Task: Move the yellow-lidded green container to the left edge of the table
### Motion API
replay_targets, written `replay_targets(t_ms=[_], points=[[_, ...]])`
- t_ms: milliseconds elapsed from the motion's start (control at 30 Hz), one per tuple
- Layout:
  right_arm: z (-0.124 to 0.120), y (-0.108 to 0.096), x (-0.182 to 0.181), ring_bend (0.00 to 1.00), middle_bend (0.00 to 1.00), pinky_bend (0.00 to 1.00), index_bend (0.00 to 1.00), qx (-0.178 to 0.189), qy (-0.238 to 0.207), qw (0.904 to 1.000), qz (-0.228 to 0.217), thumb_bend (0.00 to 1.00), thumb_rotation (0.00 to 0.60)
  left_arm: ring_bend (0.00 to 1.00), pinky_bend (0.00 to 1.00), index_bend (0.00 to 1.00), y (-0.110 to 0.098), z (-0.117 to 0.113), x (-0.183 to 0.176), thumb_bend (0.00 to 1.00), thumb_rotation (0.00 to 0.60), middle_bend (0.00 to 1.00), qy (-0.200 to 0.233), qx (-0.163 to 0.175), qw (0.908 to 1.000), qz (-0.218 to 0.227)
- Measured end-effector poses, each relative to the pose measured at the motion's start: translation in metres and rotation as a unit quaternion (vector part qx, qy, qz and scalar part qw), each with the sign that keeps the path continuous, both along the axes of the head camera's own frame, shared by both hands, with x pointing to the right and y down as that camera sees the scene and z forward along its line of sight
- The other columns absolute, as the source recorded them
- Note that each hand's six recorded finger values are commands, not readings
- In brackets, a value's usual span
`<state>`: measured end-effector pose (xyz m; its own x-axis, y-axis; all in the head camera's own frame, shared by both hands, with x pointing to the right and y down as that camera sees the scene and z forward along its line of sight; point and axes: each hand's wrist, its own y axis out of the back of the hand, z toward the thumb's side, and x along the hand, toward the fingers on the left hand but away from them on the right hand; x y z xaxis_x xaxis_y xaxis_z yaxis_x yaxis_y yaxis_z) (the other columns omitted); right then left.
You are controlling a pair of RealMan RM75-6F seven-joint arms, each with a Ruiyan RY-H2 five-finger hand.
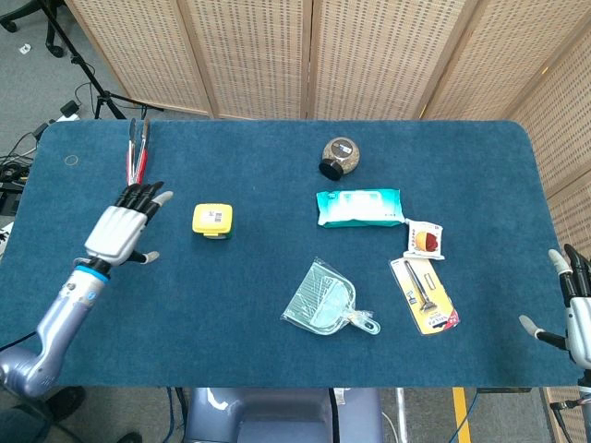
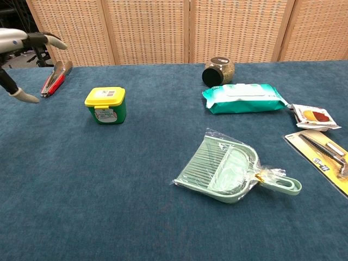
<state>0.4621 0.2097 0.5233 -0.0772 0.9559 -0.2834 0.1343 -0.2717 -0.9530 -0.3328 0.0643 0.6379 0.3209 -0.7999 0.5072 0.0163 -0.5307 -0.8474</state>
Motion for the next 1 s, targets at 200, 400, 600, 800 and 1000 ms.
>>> replay_targets(t_ms=[200,400,600,800,1000], points=[[0.004,-0.002,0.003,0.00,0.00,0.00,0.00,-0.005,0.004,1.0000,0.006,0.00,0.600,0.00,0.00,0.00,-0.009,0.028,0.030,0.00,0.600,0.00,-0.013,-0.025,0.9995,0.013],[0.006,-0.003,0.007,0.00,0.00,0.00,0.00,-0.008,0.001,0.9999,0.013,0.00,0.600,0.00,0.00,0.00,-0.020,0.048,0.048,0.00,0.600,0.00,-0.022,-0.030,0.9993,0.006],[0.010,-0.007,0.012,0.00,0.00,0.00,0.00,-0.013,0.003,0.9997,0.020,0.00,0.600,0.00,0.00,0.00,-0.030,0.077,0.065,0.00,0.600,0.00,-0.037,-0.040,0.9984,-0.013],[0.013,-0.009,0.014,0.00,0.00,0.00,0.00,-0.017,0.006,0.9995,0.025,0.00,0.600,0.20,0.23,0.09,-0.033,0.097,0.082,0.07,0.600,0.21,-0.045,-0.059,0.9970,-0.022],[0.015,-0.009,0.016,0.00,0.00,0.00,0.00,-0.017,0.008,0.9994,0.028,0.00,0.600,0.46,0.39,0.39,-0.040,0.096,0.085,0.17,0.600,0.47,-0.039,-0.032,0.9980,-0.037]])
